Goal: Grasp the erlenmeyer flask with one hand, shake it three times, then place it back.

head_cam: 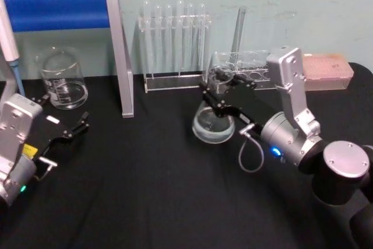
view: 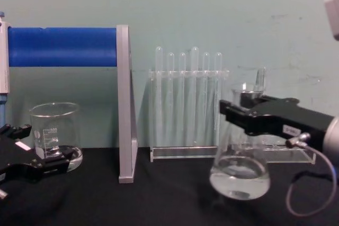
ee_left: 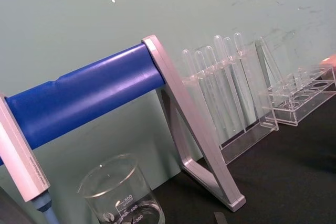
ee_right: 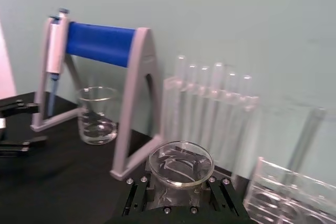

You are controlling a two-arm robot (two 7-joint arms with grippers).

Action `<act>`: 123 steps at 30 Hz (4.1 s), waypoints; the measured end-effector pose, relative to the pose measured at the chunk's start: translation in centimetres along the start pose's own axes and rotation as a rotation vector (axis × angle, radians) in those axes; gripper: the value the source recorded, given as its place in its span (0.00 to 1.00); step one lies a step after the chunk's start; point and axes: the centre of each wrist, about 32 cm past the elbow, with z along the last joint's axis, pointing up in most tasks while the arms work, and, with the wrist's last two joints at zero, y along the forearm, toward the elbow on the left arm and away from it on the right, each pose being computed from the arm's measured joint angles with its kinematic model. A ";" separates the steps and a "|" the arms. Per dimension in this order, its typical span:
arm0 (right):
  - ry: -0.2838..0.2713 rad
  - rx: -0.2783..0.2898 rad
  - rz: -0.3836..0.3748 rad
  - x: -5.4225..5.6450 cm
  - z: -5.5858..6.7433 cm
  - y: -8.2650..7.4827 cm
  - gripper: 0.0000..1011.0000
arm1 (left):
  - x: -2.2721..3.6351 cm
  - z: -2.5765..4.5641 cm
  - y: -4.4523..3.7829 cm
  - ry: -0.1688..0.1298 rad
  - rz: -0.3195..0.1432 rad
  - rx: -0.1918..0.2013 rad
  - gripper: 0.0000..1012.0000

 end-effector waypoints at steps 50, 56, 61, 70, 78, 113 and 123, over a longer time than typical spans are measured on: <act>0.004 0.001 0.044 -0.6 0.0 -0.4 0.45 | 0.00 0.00 0.00 0.000 0.000 0.000 0.99; 0.004 0.001 0.066 -0.9 0.0 -0.4 0.45 | 0.00 0.00 0.00 0.000 0.000 0.000 0.99; 0.004 -0.001 0.073 -1.1 0.0 -0.3 0.45 | 0.00 0.00 0.00 0.000 0.000 0.000 0.99; 0.015 0.001 0.084 -1.1 -0.4 -0.3 0.45 | 0.00 0.00 0.00 0.000 0.000 0.000 0.99; 0.017 -0.010 0.101 -1.2 -1.4 -0.3 0.45 | 0.00 0.00 0.00 0.000 0.000 0.000 0.99; 0.024 -0.052 0.127 -1.9 -3.3 -0.2 0.45 | 0.00 0.00 0.00 0.000 0.000 0.000 0.99; 0.026 -0.059 0.130 -2.0 -3.5 -0.3 0.45 | 0.00 0.00 0.00 0.000 0.000 0.000 0.99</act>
